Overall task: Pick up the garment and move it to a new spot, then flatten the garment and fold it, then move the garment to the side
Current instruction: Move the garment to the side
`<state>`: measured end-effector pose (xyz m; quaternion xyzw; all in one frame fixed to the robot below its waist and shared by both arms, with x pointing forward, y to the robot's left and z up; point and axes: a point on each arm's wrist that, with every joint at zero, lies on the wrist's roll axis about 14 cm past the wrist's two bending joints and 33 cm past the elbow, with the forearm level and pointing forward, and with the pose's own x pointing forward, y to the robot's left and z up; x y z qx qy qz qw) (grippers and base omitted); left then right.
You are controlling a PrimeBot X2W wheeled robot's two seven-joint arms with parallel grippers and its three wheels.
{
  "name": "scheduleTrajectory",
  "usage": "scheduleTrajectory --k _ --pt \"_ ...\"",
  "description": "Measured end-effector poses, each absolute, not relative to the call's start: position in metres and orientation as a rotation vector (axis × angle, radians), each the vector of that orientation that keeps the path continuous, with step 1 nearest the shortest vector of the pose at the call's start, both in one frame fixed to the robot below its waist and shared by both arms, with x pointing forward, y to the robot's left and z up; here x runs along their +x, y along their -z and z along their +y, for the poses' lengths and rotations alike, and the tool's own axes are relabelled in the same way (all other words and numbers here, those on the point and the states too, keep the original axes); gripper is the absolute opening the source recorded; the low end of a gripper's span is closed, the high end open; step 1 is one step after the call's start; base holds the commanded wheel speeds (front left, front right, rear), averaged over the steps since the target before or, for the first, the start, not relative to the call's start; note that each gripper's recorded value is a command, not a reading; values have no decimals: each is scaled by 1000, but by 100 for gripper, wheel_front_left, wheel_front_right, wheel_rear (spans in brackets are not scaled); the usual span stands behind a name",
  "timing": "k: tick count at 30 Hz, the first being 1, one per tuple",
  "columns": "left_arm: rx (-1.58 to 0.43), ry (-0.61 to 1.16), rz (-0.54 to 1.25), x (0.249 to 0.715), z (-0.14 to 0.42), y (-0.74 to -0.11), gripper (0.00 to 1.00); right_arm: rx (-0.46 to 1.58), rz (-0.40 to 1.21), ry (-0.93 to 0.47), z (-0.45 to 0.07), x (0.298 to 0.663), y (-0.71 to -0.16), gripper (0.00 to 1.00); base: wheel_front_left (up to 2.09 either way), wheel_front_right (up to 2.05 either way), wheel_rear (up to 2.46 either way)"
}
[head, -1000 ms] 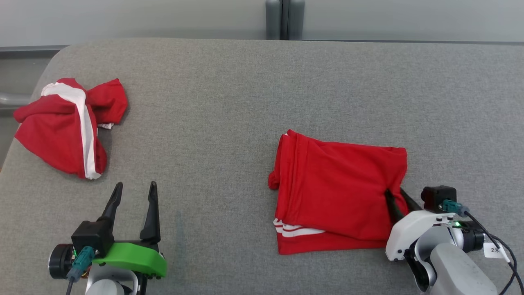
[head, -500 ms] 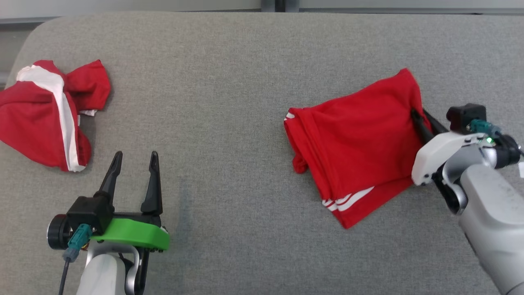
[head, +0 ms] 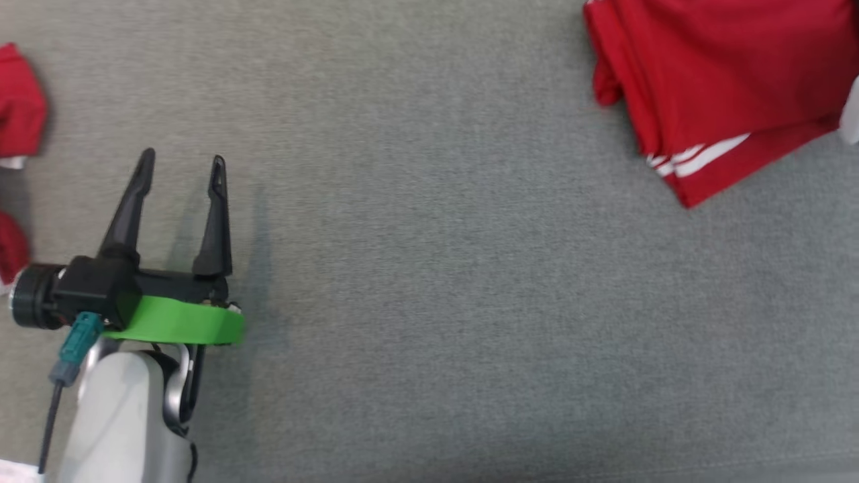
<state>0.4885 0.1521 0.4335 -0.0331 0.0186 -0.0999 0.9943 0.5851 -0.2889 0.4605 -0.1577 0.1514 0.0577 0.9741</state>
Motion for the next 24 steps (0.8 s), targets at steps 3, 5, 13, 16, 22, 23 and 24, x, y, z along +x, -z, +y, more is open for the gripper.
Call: scheduleTrajectory --k 3,5,13,16,22,23,24 --pt "-54 249 44 501 141 -423 100 -353 327 -53 -324 582 -467 0 0 0 0" --pt "-51 280 48 508 132 -416 100 -380 341 -14 -345 579 -471 0 0 0 0" --pt "-82 376 72 521 97 -389 100 -480 405 99 -408 566 -485 0 0 0 0" --pt "-93 396 74 524 89 -384 100 -498 416 124 -420 567 -489 0 0 0 0" --pt "-95 406 73 524 86 -383 100 -516 423 150 -429 573 -494 0 0 0 0" --pt "-94 405 72 524 87 -384 100 -516 433 152 -430 573 -492 16 0 0 0" --pt "-93 404 71 524 87 -384 100 -517 440 154 -430 573 -490 69 0 0 0"
